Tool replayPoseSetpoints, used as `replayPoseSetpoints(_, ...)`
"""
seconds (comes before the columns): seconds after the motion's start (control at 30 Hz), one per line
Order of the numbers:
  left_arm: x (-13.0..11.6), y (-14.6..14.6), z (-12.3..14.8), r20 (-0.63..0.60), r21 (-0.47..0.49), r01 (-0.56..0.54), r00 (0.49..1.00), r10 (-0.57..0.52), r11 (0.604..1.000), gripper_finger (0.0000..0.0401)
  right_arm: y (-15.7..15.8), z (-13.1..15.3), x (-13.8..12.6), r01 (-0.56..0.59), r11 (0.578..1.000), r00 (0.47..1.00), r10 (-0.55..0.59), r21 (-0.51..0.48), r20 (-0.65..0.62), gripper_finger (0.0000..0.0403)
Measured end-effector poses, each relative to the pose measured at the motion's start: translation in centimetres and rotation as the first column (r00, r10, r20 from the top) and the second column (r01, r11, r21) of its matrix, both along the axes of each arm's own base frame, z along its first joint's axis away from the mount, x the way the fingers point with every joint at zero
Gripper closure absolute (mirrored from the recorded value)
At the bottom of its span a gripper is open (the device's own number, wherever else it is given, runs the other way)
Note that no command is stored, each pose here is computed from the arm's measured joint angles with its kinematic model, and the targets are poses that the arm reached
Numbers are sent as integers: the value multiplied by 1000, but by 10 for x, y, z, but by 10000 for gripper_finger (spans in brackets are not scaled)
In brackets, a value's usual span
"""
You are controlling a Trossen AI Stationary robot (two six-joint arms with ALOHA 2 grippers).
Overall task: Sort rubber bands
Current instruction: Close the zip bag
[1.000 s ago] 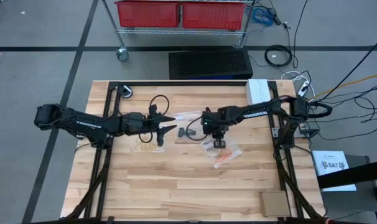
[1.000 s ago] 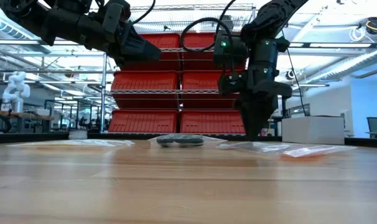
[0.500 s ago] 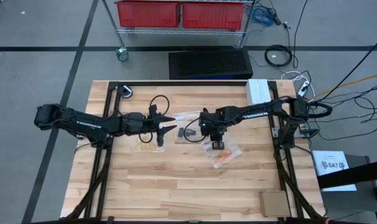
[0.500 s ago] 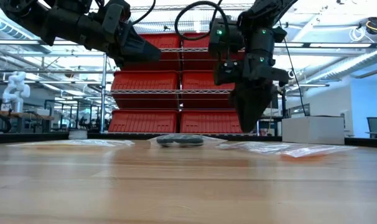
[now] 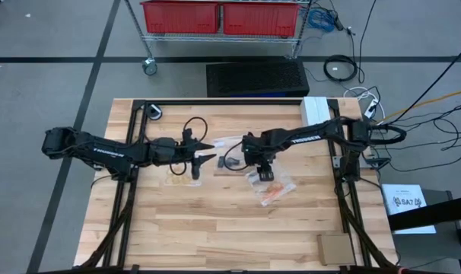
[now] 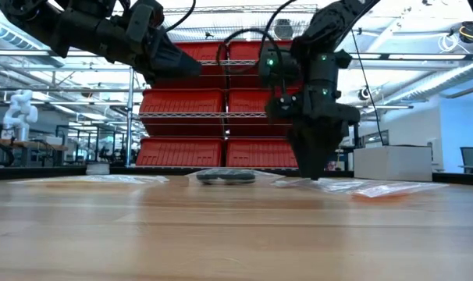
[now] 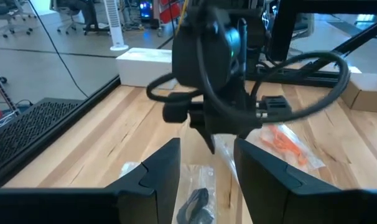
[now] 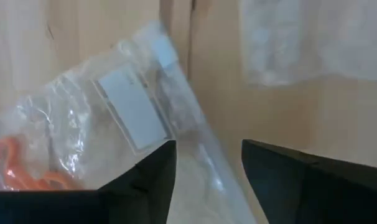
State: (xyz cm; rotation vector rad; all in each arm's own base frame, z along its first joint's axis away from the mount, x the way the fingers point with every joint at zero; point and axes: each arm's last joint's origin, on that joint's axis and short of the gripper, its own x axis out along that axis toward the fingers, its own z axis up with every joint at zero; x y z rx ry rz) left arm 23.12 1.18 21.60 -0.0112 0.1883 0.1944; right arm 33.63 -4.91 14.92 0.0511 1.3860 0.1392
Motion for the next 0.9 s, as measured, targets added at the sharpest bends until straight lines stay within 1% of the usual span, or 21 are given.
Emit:
replayPoseSetpoints(0.1,0,0,-1,-4,0,1,1000,-1,1000,244,2,-5,1,-16,999,1000,16,50,-9,240)
replayPoseSetpoints(0.17,0,0,-1,-7,0,1,1000,-1,1000,244,4,-5,2,-26,999,1000,26,40,-10,261)
replayPoseSetpoints(0.23,0,0,-1,-7,0,1,1000,-1,1000,244,5,-5,2,-31,999,999,31,19,-8,294)
replayPoseSetpoints(0.37,0,0,0,-1,1,0,1000,0,1000,244,10,-1,1,-28,999,1000,28,-20,-7,383)
replayPoseSetpoints(0.4,0,0,0,-1,1,-4,1000,4,1000,244,10,2,1,-18,1000,1000,18,-17,0,391)
replayPoseSetpoints(0.5,0,2,0,-5,8,-32,999,32,999,249,12,11,2,25,999,999,-24,-23,23,393)
replayPoseSetpoints(0.57,-1,4,-1,-5,11,-58,998,58,998,259,16,19,2,32,998,999,-29,-60,38,398)
replayPoseSetpoints(0.67,-3,6,-4,13,12,-63,998,63,998,280,25,37,2,41,992,996,-32,-120,83,400)
replayPoseSetpoints(0.8,-7,9,-11,14,-6,14,1000,-14,1000,313,37,65,-4,92,979,984,-61,-184,168,401)
replayPoseSetpoints(0.9,-7,9,-11,25,-16,58,998,-58,998,337,52,89,-10,142,966,964,-85,-216,252,402)
